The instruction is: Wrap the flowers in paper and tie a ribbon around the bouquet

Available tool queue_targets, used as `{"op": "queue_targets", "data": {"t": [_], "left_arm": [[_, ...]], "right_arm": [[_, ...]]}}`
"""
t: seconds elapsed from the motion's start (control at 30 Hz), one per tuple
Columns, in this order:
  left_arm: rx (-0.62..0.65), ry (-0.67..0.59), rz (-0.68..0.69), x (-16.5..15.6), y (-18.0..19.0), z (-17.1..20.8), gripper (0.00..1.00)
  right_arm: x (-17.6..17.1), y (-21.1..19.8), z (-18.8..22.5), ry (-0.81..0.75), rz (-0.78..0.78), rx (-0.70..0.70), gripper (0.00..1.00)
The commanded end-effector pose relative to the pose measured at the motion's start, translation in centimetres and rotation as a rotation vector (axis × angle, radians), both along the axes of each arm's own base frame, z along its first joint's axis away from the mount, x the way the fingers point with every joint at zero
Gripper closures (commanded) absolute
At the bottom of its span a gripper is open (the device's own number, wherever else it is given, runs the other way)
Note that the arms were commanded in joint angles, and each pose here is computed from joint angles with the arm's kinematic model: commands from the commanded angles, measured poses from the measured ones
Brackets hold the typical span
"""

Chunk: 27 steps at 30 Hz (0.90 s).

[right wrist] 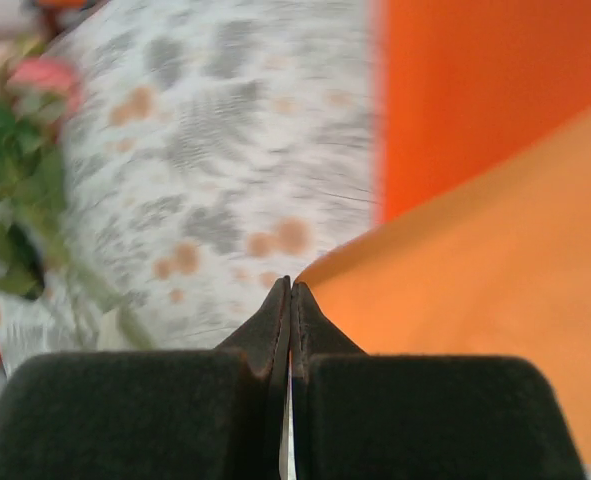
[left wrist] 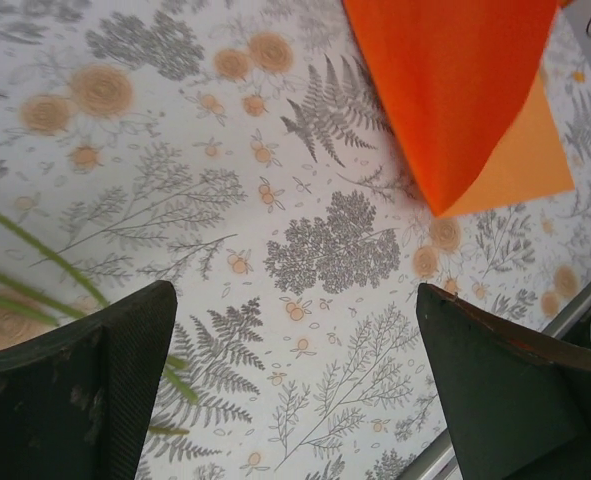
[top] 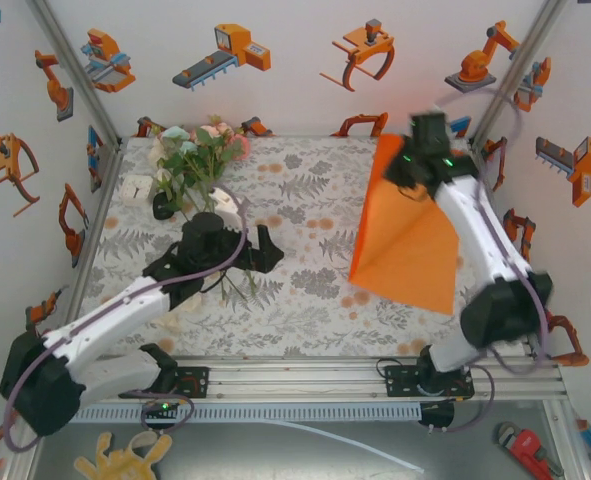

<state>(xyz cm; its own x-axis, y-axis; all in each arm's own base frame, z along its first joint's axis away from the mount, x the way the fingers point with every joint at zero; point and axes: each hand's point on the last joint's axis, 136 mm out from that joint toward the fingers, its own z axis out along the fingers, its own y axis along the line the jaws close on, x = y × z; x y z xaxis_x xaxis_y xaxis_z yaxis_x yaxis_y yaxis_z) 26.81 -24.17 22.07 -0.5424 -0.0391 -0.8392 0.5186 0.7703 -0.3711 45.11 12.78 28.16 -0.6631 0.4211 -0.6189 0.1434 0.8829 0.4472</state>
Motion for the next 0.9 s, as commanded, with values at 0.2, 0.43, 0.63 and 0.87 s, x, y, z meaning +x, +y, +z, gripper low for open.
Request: {"op": "queue_targets", "data": {"t": [0.2, 0.43, 0.63, 0.87], "left_arm": [[-0.056, -0.023, 0.252, -2.9, 8.1, 1.8, 0.03], [-0.036, 0.047, 0.198, -2.2, 6.1, 1.0, 0.03], [0.005, 0.204, 0.057, 2.9, 1.1, -0.7, 0.03], [-0.070, 0.281, -0.385, 9.0, -8.7, -4.4, 0.03]], "right_arm": [[-0.1, 26.8, -8.3, 0.159, 0.678, -0.121, 0.65], [-1.4, 21.4, -2.6, 0.022, 0.572, -0.145, 0.01], [-3.9, 4.9, -7.1, 0.055, 0.101, 0.059, 0.07], [-7.2, 2.5, -17.9, 0.183, 0.027, 0.116, 0.16]]}}
